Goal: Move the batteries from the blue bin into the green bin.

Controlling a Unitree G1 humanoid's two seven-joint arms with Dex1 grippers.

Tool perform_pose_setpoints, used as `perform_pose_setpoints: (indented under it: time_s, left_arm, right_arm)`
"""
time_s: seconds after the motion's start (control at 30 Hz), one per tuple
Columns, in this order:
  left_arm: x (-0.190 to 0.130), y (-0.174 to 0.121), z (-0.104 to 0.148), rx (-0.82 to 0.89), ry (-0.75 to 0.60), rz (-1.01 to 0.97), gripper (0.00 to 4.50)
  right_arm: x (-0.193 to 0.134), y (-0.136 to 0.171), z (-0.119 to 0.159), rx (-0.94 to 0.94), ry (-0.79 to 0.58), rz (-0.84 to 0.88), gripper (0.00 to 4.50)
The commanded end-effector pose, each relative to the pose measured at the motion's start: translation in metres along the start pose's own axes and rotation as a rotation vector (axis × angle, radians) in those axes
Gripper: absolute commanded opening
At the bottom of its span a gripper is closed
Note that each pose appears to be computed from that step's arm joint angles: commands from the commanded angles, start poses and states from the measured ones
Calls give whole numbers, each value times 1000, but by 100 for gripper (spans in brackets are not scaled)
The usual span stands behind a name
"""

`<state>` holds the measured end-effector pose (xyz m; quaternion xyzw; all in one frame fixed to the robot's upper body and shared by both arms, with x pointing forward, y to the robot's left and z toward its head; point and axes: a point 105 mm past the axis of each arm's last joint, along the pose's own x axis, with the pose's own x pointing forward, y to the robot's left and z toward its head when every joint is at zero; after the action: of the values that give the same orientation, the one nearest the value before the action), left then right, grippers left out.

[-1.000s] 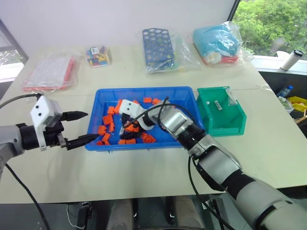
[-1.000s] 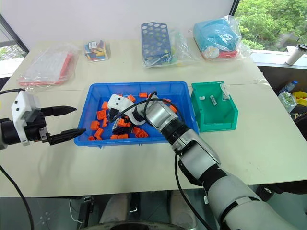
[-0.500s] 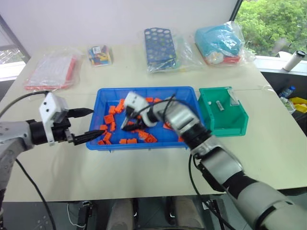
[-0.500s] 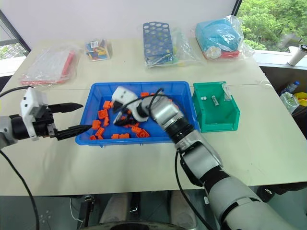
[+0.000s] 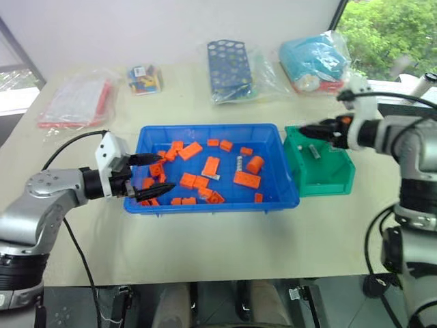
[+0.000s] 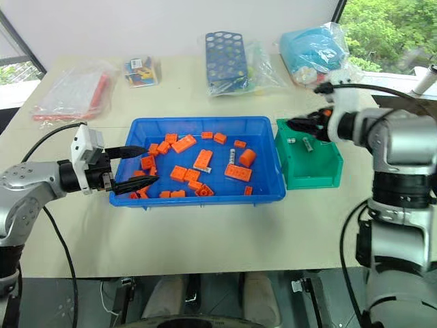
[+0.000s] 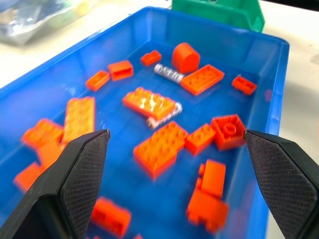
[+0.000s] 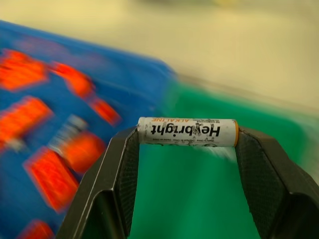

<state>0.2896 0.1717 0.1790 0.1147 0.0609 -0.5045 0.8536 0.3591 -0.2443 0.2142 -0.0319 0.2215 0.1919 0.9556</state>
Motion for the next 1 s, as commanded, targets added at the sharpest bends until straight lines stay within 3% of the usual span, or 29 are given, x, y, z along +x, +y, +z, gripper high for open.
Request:
perform_pose_setpoints:
  time_s: [0.03, 0.07, 0.2, 0.23, 0.47, 0.6, 0.73, 0.83, 1.0]
  left_arm:
    - [3, 3, 6, 38, -13, -11, 450]
    - [4, 4, 7, 41, -14, -14, 450]
    - [7, 6, 9, 50, -21, -21, 450]
    - [8, 6, 10, 51, -22, -21, 450]
    - [9, 6, 13, 58, -31, -19, 450]
    - [8, 3, 13, 57, -38, -5, 450]
    - [6, 2, 12, 58, -33, 16, 450]
    - [2, 1, 12, 59, -28, 38, 450]
    - [-6, -2, 11, 54, -21, 68, 450]
  right_arm:
    - [-15, -3, 6, -23, -53, -36, 224]
    - [-16, -3, 3, -20, -48, -37, 224]
    - [-12, -3, -5, -58, -27, -59, 422]
    - [-11, -3, -5, -71, -24, -64, 446]
    - [-5, 9, 25, -129, -103, -13, 446]
    - [34, 104, 43, -208, -155, 321, 446]
    - [68, 147, 19, -218, -71, 410, 446]
    - [86, 174, 1, -106, -1, 490, 446]
    - [101, 184, -18, 95, 92, 501, 446]
